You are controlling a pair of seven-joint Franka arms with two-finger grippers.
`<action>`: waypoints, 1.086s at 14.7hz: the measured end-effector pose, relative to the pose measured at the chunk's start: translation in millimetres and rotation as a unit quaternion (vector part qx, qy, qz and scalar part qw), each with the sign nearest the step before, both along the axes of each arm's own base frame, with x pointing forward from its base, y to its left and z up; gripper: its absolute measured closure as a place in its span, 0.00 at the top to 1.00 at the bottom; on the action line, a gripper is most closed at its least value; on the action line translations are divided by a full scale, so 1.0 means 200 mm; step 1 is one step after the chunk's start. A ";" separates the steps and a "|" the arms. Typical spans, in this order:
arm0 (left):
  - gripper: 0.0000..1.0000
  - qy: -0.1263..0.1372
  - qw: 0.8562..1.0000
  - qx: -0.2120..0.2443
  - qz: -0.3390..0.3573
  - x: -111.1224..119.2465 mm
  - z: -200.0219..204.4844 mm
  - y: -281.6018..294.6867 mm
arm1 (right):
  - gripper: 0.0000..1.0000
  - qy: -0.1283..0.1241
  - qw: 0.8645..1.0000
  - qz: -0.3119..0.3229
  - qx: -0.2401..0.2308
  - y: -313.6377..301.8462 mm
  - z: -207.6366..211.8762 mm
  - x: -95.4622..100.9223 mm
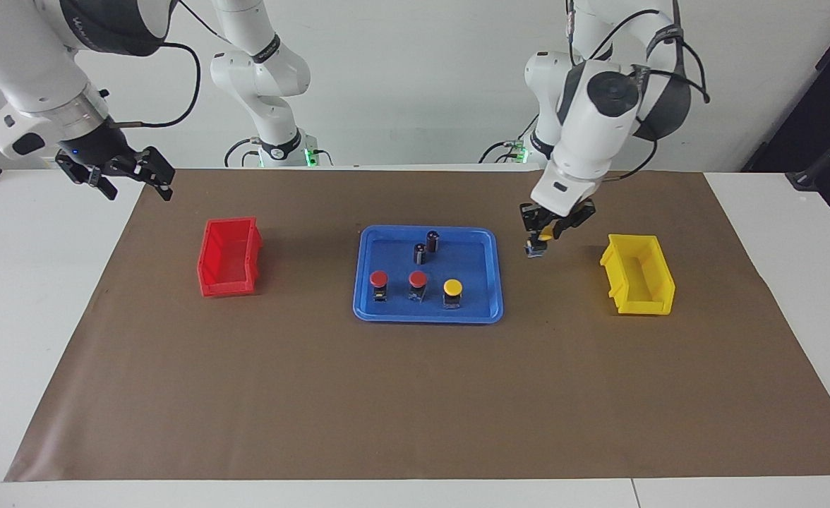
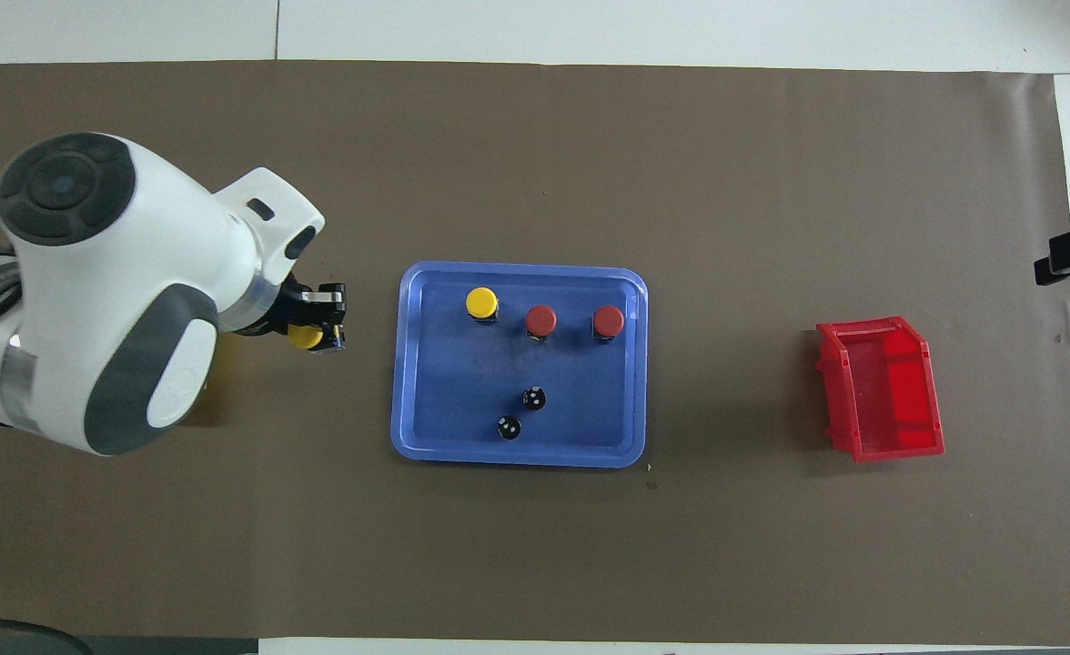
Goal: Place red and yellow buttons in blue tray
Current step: 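Carry the second yellow button to the tray with the left gripper, then lower the yellow button into the tray and open the left gripper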
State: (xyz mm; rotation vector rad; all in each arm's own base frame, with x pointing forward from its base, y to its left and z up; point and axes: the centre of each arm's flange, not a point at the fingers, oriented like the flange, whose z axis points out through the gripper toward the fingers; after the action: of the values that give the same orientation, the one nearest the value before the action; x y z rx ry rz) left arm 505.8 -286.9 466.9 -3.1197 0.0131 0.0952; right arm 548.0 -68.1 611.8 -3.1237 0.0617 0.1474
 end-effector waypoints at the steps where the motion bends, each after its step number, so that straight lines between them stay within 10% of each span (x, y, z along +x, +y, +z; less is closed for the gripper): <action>1: 0.41 -0.001 1.000 0.001 0.003 -0.01 -0.05 -0.09 | 1.00 0.002 1.000 0.002 0.000 0.01 0.00 -0.01; 16: 0.41 -0.002 1.000 0.009 0.014 0.15 -0.48 -0.34 | 1.00 -0.005 1.000 0.008 0.001 0.04 0.06 -0.06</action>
State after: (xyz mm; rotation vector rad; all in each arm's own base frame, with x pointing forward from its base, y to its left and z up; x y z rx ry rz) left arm 534.8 -355.6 370.8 -3.1020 -0.0304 0.0879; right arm 536.7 -59.2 623.0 -3.1237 0.0372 0.1323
